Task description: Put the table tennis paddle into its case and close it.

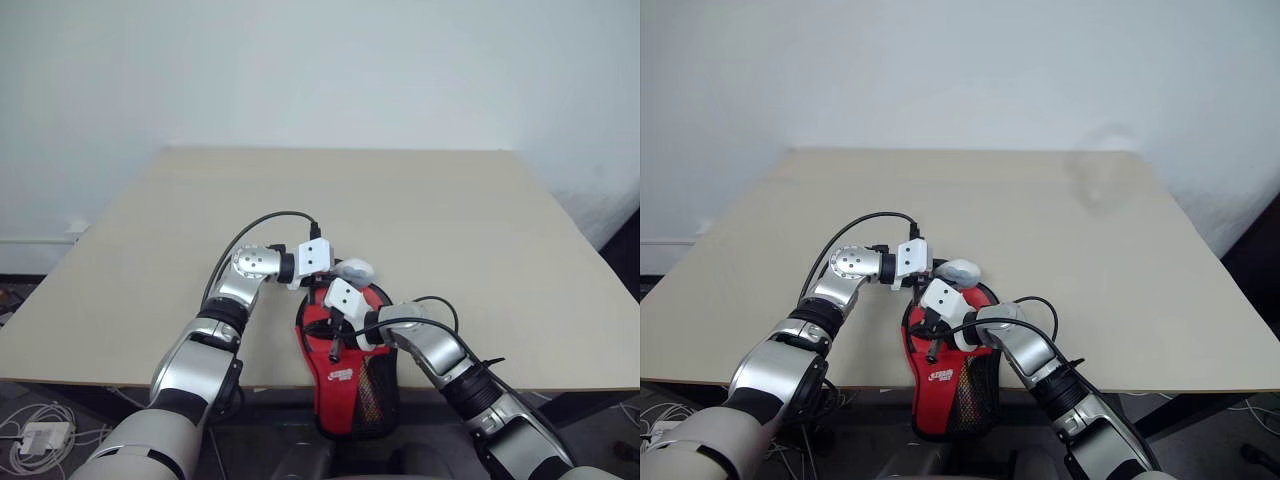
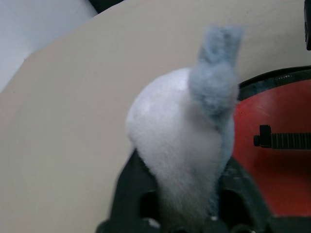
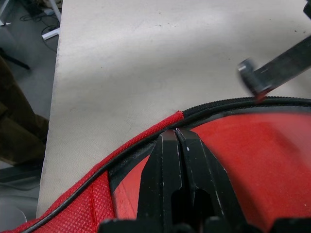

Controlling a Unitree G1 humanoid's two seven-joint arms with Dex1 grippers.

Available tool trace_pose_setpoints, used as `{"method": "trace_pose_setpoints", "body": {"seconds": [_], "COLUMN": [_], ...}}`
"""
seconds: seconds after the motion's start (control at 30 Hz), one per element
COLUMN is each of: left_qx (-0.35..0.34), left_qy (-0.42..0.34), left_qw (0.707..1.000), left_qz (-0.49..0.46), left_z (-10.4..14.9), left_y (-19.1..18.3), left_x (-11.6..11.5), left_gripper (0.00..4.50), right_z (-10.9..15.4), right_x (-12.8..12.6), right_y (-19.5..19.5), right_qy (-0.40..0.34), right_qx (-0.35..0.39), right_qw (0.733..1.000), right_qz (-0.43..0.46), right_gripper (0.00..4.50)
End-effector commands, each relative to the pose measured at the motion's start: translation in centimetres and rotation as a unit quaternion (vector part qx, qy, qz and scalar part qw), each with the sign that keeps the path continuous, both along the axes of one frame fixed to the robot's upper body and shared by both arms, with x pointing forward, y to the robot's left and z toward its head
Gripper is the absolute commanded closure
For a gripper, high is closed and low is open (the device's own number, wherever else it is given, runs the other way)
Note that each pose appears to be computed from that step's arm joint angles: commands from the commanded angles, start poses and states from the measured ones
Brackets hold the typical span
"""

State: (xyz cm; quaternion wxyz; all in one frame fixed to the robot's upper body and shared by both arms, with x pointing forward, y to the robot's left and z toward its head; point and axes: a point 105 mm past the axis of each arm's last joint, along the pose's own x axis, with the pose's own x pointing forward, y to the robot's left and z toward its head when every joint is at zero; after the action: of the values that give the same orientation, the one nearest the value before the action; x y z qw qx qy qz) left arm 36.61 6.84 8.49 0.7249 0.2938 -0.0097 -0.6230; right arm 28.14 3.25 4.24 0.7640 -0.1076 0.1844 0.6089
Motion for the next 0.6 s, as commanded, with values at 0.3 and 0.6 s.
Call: {"method": "trace_pose_setpoints", "body": {"seconds": [0.3,0.6], "left_qx": [0.023,-0.012], "left_qy": [-0.027,0.006], "left_qw": [0.999,0.999], "left_qz": [-0.037,0.038], "left_z": [2.4,5.5], "left_y": [3.1,8.5], "left_x": [-1.1,-2.7], "left_gripper": [0.02,0.02], "right_z": [-0.9,-0.9], "right_x": [0.0,0.1], "right_y": [-0.2,-0.3], "right_qy": [0.007,0.006], "right_qx": [-0.019,-0.020], "right_qw": [1.000,1.000], "right_qz": [-0.001,0.004], "right_gripper": [4.50,4.50]}}
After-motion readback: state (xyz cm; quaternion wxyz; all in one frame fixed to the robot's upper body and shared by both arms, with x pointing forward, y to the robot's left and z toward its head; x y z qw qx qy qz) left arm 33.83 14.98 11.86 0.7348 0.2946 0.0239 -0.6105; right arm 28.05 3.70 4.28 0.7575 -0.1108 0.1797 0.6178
